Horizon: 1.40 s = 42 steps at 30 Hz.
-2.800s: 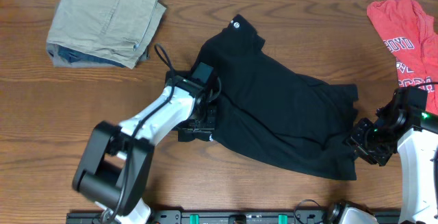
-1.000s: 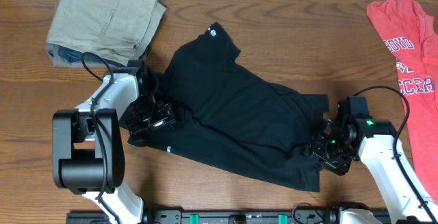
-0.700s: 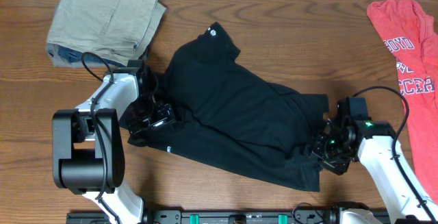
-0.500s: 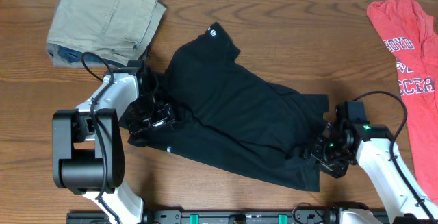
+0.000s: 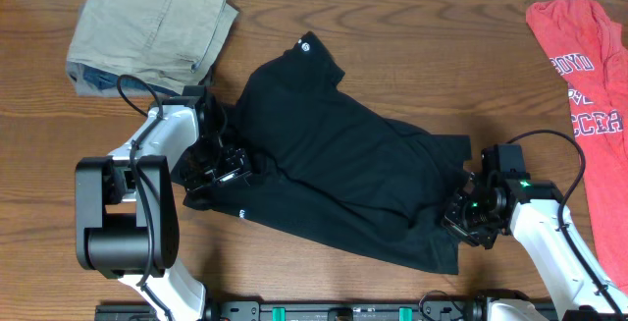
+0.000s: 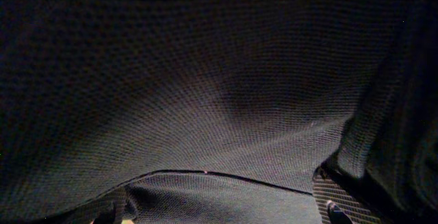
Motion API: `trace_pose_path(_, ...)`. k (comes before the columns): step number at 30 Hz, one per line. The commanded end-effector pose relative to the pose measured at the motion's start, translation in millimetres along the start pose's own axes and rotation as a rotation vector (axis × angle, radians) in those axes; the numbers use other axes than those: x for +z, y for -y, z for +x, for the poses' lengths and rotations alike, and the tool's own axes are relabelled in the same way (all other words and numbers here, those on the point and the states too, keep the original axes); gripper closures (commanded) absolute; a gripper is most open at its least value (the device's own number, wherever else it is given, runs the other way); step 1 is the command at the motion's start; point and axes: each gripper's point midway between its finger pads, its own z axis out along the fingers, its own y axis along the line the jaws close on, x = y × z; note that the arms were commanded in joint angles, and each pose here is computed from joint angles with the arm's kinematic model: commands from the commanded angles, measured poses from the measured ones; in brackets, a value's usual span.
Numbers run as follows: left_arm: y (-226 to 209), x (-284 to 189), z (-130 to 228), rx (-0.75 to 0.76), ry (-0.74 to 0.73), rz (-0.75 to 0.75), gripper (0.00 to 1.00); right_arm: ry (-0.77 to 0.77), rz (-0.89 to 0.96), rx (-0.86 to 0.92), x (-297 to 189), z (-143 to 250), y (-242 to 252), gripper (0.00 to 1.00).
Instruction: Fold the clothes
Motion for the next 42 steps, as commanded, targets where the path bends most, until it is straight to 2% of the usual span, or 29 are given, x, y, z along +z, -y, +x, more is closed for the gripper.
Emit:
trace_pose_path(1, -9.9, 6.9, -1.7, 0.016, -0.002, -0.042, 0.13, -0.004, -0.003, 0.005, 2.5, 1.6, -1.6, 0.83)
trace_pose_path(4, -9.9, 6.9, -1.8, 0.016, -0.002, -0.042, 0.12, 0.011, -0.007, 0.005, 2.4, -1.9, -2.8, 0.97)
trace_pose_path(5, -9.9, 6.9, -1.8, 0.016, -0.002, -0.042, 0.12, 0.015, -0.008, 0.003, 2.3, -3.0, -3.2, 0.99)
trace_pose_path(12, -9.6, 6.9, -2.7, 0.017, 0.002, -0.041, 0.13, 0.059, -0.014, 0.019, -0.2, -15.0, -2.8, 0.98)
trace_pose_path(34, -11.5, 6.6, -11.6, 0.022, 0.041, -0.058, 0.12, 0.204, 0.143, 0.148, -32.7, -55.2, 39.3, 0.98)
trace_pose_path(42, -8.8, 1.4, -14.5, 0.025, 0.062, -0.048, 0.20, 0.231, 0.161, 0.171, -47.3, -63.7, 41.8, 0.95)
